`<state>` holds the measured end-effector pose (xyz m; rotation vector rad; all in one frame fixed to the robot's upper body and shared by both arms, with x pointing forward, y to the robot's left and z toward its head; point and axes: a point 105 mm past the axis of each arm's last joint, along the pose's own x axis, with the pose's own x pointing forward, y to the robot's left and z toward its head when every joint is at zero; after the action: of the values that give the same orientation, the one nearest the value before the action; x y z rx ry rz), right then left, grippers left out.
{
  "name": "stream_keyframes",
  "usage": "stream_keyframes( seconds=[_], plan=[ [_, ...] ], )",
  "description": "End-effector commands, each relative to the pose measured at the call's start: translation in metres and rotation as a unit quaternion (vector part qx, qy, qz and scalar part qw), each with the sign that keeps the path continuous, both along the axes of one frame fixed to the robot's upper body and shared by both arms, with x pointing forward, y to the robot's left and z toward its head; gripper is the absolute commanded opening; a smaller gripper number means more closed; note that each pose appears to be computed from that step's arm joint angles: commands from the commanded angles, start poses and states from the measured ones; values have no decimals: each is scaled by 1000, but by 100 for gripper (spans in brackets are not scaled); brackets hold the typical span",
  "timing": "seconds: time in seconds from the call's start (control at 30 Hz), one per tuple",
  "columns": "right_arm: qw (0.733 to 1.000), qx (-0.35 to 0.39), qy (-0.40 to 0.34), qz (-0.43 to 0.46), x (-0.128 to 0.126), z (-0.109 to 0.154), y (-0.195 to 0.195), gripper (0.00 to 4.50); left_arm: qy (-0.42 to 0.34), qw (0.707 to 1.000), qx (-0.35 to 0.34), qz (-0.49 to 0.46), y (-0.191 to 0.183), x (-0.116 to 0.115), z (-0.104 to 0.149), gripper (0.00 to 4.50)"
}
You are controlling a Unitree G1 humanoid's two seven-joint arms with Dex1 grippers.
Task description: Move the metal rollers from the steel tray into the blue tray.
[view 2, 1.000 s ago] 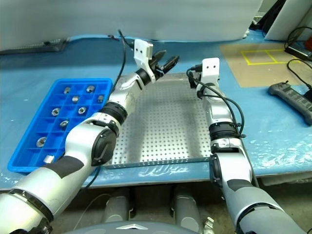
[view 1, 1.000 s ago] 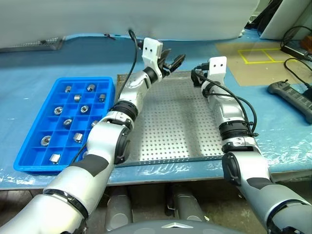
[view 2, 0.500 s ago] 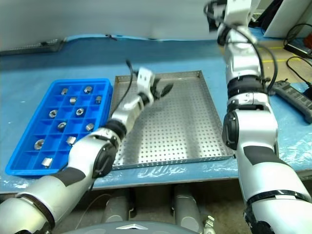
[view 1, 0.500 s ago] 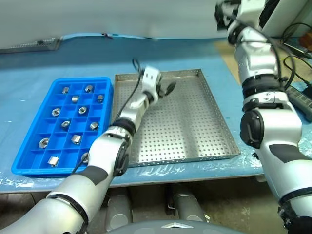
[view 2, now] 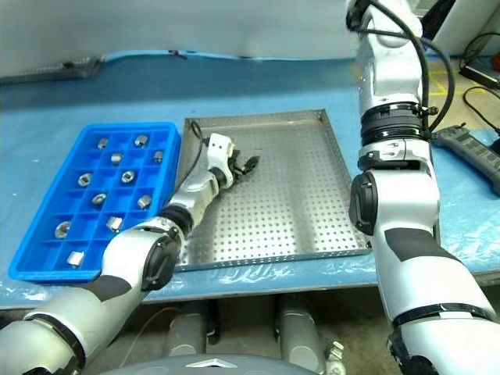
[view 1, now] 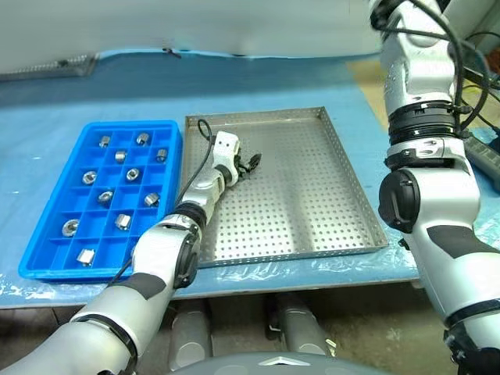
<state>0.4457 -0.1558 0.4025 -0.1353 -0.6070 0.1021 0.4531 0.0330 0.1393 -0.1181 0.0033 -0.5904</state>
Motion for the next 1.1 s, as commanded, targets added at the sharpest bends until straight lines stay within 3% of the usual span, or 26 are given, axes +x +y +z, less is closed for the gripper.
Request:
stream_keyframes(
  seconds=[0.03,0.1,0.17,0.3,0.5,0.7,0.9,1.0,1.1],
  plan=[
    [984,29,178,-8,36,-121,-4,389,-225,972,-66,11,8,6,173,368],
    [979,22,201,18,38,-138,10,389,-275,956,-101,10,21,-2,223,368],
    [975,25,218,30,40,-151,19,389,-309,944,-111,6,28,-10,251,368],
    [973,12,224,59,39,-161,39,389,-328,936,-128,-6,37,-16,261,368],
    [946,-72,233,214,17,-185,82,389,-282,943,-93,-150,21,-24,190,368],
    [925,-142,244,254,-19,-203,60,389,-231,957,-36,-170,59,-28,132,368],
    [903,-104,254,330,-79,-200,56,389,-166,959,-14,-230,72,-66,69,368],
    [903,-83,248,340,-94,-195,60,389,-150,956,-6,-254,63,-82,52,368],
    [907,-87,244,332,-99,-194,61,389,-155,957,-14,-247,57,-84,54,368]
  ],
)
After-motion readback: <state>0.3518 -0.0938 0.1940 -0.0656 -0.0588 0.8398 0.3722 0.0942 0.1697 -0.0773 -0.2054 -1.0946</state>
